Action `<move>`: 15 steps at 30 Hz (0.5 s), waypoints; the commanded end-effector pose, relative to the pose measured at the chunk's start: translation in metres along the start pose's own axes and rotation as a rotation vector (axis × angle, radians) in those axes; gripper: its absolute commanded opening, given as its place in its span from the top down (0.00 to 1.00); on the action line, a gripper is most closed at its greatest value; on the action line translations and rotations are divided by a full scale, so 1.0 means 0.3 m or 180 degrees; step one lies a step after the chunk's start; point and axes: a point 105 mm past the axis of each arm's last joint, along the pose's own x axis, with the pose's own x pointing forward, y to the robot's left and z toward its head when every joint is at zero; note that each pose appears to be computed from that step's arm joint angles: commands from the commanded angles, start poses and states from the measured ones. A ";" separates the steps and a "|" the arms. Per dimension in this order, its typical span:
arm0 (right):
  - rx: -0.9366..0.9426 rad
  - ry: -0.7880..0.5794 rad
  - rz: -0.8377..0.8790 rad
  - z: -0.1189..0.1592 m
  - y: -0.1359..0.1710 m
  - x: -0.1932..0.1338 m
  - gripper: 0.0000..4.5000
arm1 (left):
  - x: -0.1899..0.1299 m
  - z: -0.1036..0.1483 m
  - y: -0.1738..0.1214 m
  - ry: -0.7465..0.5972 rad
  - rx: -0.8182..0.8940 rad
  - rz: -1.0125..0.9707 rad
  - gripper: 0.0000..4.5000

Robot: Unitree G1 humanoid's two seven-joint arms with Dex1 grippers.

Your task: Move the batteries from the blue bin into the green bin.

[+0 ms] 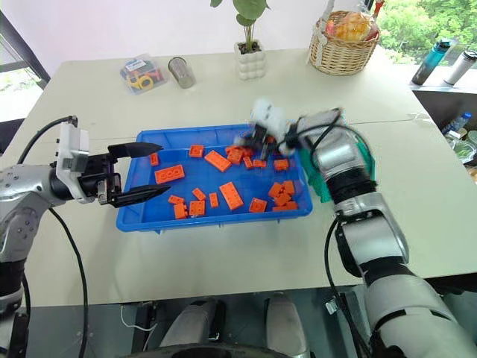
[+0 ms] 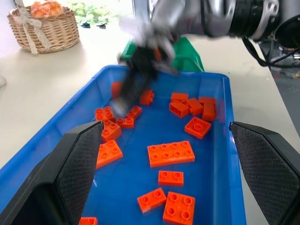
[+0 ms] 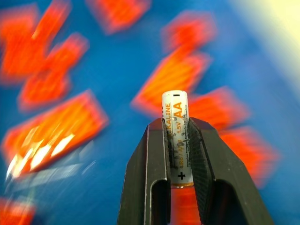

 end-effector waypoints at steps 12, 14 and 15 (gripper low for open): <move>0.0697 0.0801 -0.1666 -0.253 -0.049 -0.455 0.67 | -0.021 0.013 0.072 -0.0079 0.0042 0.0174 0.00; 0.0645 0.0813 -0.1704 -0.257 -0.054 -0.457 0.46 | -0.017 0.018 0.078 -0.0092 0.0045 0.0177 0.00; 0.0607 0.0793 -0.1695 -0.251 -0.056 -0.462 0.33 | -0.017 0.021 0.082 -0.0098 0.0049 0.0190 0.00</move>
